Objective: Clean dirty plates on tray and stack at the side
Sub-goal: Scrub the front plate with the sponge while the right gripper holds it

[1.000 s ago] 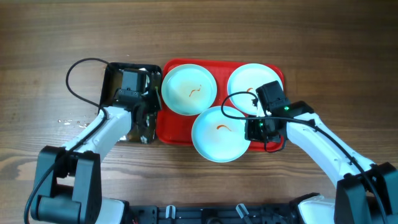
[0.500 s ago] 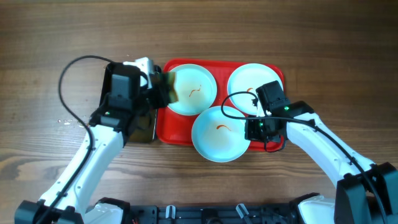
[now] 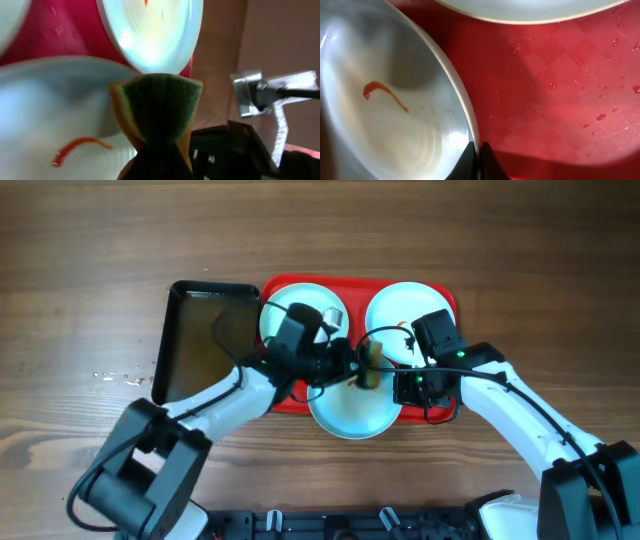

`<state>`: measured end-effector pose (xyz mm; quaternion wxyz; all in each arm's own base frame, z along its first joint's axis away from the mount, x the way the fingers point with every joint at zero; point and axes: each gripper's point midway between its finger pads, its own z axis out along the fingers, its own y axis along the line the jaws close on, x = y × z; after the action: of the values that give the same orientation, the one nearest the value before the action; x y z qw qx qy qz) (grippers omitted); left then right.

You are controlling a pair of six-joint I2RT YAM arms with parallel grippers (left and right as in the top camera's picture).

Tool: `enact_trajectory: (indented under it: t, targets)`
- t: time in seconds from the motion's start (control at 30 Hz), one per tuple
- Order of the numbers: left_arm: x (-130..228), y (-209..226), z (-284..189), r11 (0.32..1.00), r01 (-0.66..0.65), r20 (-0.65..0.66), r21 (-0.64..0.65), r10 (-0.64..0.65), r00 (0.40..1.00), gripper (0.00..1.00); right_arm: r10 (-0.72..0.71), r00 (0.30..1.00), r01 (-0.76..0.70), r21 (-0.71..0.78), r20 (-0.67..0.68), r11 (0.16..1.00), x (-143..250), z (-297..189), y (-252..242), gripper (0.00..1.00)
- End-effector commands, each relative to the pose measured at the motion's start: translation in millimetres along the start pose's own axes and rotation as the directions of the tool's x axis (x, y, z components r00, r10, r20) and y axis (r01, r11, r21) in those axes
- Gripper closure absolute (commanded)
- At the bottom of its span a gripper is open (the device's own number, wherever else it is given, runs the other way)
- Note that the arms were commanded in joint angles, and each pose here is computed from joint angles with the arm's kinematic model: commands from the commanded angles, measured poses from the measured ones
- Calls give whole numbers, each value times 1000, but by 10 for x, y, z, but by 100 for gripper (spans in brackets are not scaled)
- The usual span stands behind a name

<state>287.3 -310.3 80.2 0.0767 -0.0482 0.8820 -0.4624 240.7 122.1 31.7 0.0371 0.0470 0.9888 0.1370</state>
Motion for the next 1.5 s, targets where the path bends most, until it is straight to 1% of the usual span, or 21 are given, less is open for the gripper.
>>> enact_trajectory:
  t: [0.0,0.07,0.17,0.23,0.27,0.33,0.5,0.6,0.7,0.73,0.77,0.8,0.83,0.9,1.0,1.07,1.17,1.3,1.47]
  targets:
    - [213,-49,236,998,52,-76,24,-50,996,96,-24,1000,24,-13,4,1000,18,-16,21,96]
    - [282,-3,324,997,82,-97,13,-80,992,96,-24,1000,24,-13,4,1000,18,-16,21,96]
    - [393,80,442,996,90,-128,-8,-90,988,96,-25,1000,25,-13,4,1000,18,-16,21,96]
    - [444,189,485,994,95,-134,-47,-101,986,96,-24,1000,24,-12,3,1000,20,-16,20,96]
    - [412,283,476,991,102,-110,-87,-111,988,96,-25,1000,25,-12,2,1000,22,-16,19,96]
    - [298,442,429,990,43,-69,-137,-53,996,96,-24,1000,24,-12,2,1000,23,-16,18,96]
    - [86,785,218,965,125,-13,-231,-132,991,96,-25,1000,25,-12,2,1000,22,-16,18,96]
    - [36,876,99,960,103,-14,-258,-111,994,96,-25,1000,25,-12,3,1000,20,-16,19,96]
    - [40,858,73,964,67,-23,-259,-75,997,96,-25,1000,25,-20,5,999,15,-16,34,95]
    - [54,852,81,964,63,-27,-259,-73,997,96,-27,1000,27,-34,4,999,12,-17,60,89]
    - [57,851,82,964,63,-28,-259,-73,997,96,-29,1000,30,-53,6,998,4,-18,96,78]
    - [57,850,83,964,62,-27,-259,-72,997,96,-32,999,32,-77,6,996,0,-21,141,75]
    - [58,849,84,964,62,-28,-259,-72,997,96,-36,999,37,-109,9,993,-14,-27,200,74]
    - [66,850,91,963,58,-27,-264,-68,997,96,-46,999,48,-159,21,986,-52,-35,299,74]
    - [91,851,115,960,44,-24,-278,-53,998,96,-44,999,48,-165,28,985,-101,16,316,74]
    - [135,829,142,960,32,-35,-279,-44,998,96,-17,1000,16,-166,-2,986,-80,88,308,74]
    - [143,842,155,955,22,-27,-295,-32,999,96,-14,998,2,-209,-58,978,-27,204,367,76]
    - [144,841,156,955,22,-27,-295,-32,999,96,-2,995,-16,-190,-98,982,11,330,316,78]
    - [150,847,154,955,24,-29,-297,-34,999,96,3,994,-24,-182,-114,983,31,372,294,90]
